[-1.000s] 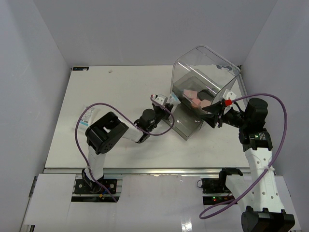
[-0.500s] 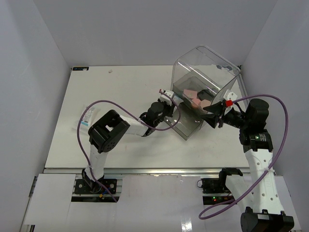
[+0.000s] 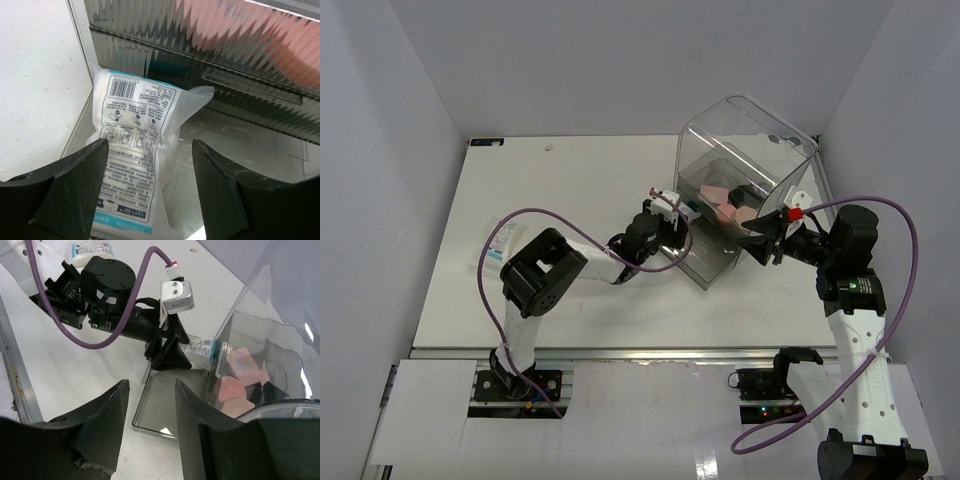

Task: Organize the makeup

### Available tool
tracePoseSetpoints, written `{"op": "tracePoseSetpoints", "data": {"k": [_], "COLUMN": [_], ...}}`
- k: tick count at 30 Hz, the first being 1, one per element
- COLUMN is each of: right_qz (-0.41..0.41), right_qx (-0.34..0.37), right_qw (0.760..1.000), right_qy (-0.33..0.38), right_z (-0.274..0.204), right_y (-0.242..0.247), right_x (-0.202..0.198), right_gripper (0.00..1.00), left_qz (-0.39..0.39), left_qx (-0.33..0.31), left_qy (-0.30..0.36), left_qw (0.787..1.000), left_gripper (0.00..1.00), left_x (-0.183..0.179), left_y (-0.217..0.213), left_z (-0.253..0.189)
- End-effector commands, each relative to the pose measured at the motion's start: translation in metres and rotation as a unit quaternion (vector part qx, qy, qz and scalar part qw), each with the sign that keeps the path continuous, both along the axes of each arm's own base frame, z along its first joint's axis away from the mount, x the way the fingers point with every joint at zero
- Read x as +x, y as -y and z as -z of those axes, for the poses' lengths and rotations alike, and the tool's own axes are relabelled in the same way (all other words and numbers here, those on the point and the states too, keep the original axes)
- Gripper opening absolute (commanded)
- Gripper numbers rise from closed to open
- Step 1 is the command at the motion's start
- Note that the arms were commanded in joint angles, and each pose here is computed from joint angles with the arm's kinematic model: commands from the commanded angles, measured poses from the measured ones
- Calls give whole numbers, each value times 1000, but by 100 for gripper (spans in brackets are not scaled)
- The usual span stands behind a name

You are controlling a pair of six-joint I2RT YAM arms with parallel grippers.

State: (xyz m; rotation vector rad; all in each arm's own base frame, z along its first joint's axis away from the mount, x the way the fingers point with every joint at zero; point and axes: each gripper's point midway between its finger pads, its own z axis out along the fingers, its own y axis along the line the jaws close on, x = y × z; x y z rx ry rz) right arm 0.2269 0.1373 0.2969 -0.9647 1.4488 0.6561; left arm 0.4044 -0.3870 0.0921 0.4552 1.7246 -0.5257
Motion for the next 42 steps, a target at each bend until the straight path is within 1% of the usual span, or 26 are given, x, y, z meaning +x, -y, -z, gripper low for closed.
{"op": "tracePoseSetpoints", "data": {"k": [1,2,3,7,10,12,13,14,16,17,18,19,21,23,26,28,31,33,34,40,42], "right_qz": [-8,-9,-8,-11,-15,-17,-18,-19,-22,-23,-25,-28,-35,-38,-43,-46,-48,-49,-50,-54,-55], "right_qx": [4,5,5,5,5,5,5,5,5,5,5,5,6,6,7,7,6,6,6,6,6], "right_qw": [1000,1000,1000,1000,1000,1000,1000,1000,1000,1000,1000,1000,999,999,999,999,999,999,999,998,998], "right_qy": [-1,-1,-1,0,0,2,3,4,6,6,4,3,0,-3,-3,-3,-1,0,0,0,-1], "right_z": [1,1,1,1,1,0,0,1,2,3,5,6,9,11,14,15,17,17,18,20,21], "right_y": [-1,-1,-1,-2,-2,-3,-3,-3,-4,-4,-4,-4,-5,-6,-7,-7,-7,-7,-8,-8,-8], "right_x": [-5,-5,-5,-7,-8,-10,-10,-11,-13,-13,-14,-14,-15,-15,-17,-18,-20,-21,-21,-22,-22], "right_gripper": [49,49,49,49,49,49,49,49,49,49,49,49,49,50,50,50,51,51,51,51,51], "left_qz": [24,25,31,39,27,-13,-21,-28,-47,-51,-86,-111,-178,-261,-335,-368,-408,-446,-453,-450,-453], "left_qx": [-50,-49,-60,-76,-53,-38,-37,-25,-11,-4,9,26,62,101,122,129,160,199,207,232,249], "left_qy": [40,39,49,70,57,16,-17,-62,-163,-190,-209,-224,-237,-225,-226,-231,-241,-249,-250,-252,-252], "left_qw": [998,998,996,994,997,999,999,997,985,981,974,968,953,933,906,891,866,836,830,824,818], "left_gripper": [79,79,79,79,79,78,76,75,73,71,71,72,77,81,81,81,81,81,81,79,79], "left_x": [-11,-12,-15,-30,-42,-45,-45,-43,-49,-53,-49,-53,-57,-56,-52,-45,-37,-35,-33,-16,-10], "left_y": [3,3,1,-10,-32,-58,-70,-91,-137,-155,-196,-222,-271,-320,-367,-387,-411,-431,-435,-441,-445], "left_z": [-68,-69,-88,-130,-134,-131,-127,-115,-93,-83,-72,-60,-42,-33,-23,-20,-10,1,3,11,12]}}
